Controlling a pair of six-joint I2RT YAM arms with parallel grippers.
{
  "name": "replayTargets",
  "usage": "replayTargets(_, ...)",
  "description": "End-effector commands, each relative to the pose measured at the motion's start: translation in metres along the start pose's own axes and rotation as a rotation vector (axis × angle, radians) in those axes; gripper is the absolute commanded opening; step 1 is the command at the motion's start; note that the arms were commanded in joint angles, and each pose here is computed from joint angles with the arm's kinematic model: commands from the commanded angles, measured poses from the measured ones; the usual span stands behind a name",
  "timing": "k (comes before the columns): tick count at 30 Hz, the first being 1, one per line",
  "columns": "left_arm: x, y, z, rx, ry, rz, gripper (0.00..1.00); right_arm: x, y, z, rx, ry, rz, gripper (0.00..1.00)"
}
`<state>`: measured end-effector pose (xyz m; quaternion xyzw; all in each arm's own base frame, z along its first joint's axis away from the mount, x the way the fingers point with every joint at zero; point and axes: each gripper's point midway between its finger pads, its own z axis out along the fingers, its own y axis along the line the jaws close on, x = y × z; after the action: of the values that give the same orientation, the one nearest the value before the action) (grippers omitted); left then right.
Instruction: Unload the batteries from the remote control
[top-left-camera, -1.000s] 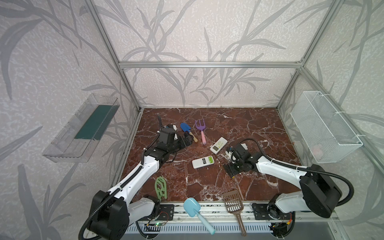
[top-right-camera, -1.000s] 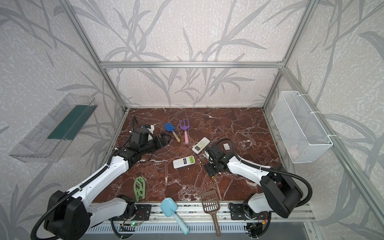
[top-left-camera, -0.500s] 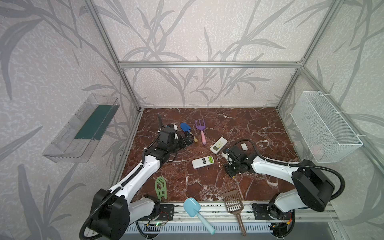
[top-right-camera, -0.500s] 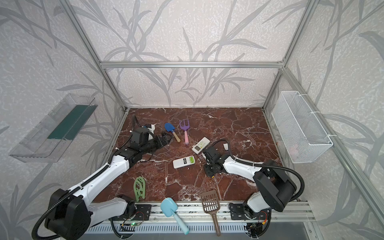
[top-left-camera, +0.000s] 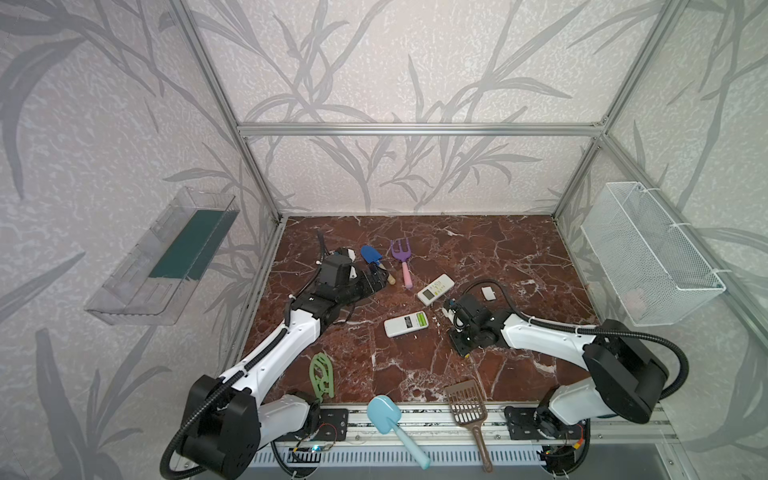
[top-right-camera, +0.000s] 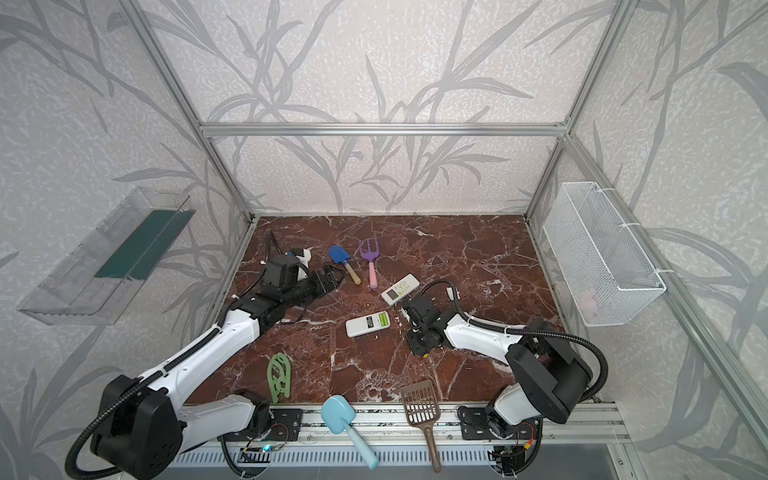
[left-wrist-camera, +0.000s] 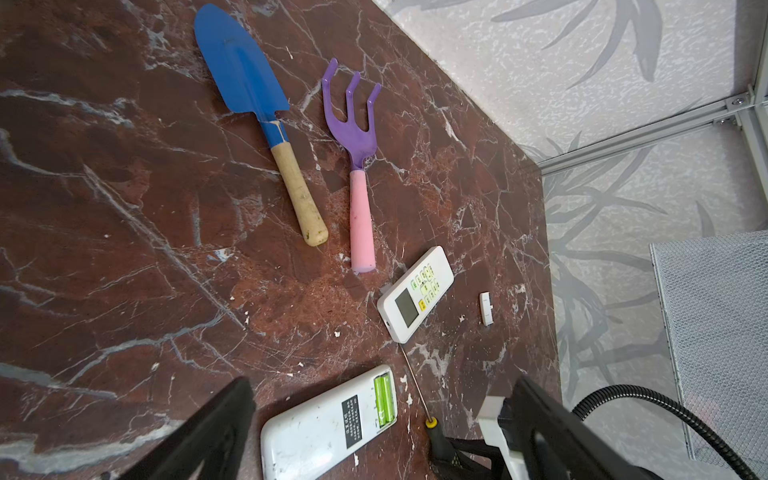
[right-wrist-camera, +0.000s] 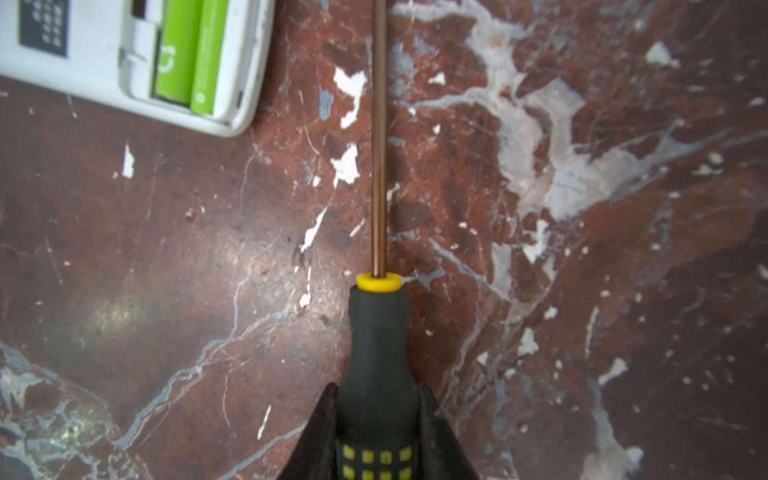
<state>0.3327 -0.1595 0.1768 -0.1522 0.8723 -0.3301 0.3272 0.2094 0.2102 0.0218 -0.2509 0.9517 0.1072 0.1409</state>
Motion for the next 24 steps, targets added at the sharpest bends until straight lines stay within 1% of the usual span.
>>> replayTargets(1, -0.004, -0.008, 0.001, 0.028, -0.005, 0.01, 0.96, -0.003, 0.005, -0.021, -0.005, -0.004, -0.043, 0.04)
replayTargets(4, -0.003, -0.011, 0.0, 0.038, 0.001, 0.011, 0.95, -0.007, 0.011, -0.034, -0.019, -0.014, -0.064, 0.03)
replayTargets(6, -0.003, -0.014, 0.001, 0.051, 0.007, 0.012, 0.95, -0.014, 0.015, -0.043, -0.02, -0.05, -0.09, 0.02)
replayTargets(9, 0.0, -0.02, 0.001, 0.087, 0.02, 0.008, 0.93, -0.034, 0.025, -0.059, -0.032, -0.146, -0.142, 0.02)
replayTargets(12, 0.003, -0.028, 0.001, 0.131, 0.029, -0.015, 0.9, -0.06, 0.041, -0.076, -0.036, -0.284, -0.236, 0.01)
replayTargets(15, 0.009, -0.041, 0.001, 0.191, 0.027, -0.039, 0.87, -0.082, 0.05, -0.09, 0.014, -0.393, -0.324, 0.0)
replayTargets(17, 0.013, -0.046, 0.001, 0.201, 0.026, -0.046, 0.86, -0.094, 0.053, -0.097, 0.041, -0.428, -0.358, 0.0)
replayTargets(20, 0.016, -0.05, 0.001, 0.199, 0.005, -0.06, 0.81, -0.11, 0.057, -0.107, 0.114, -0.487, -0.418, 0.0)
replayTargets(24, 0.013, -0.056, 0.001, 0.228, -0.032, -0.105, 0.73, -0.128, 0.064, -0.12, 0.137, -0.558, -0.445, 0.0)
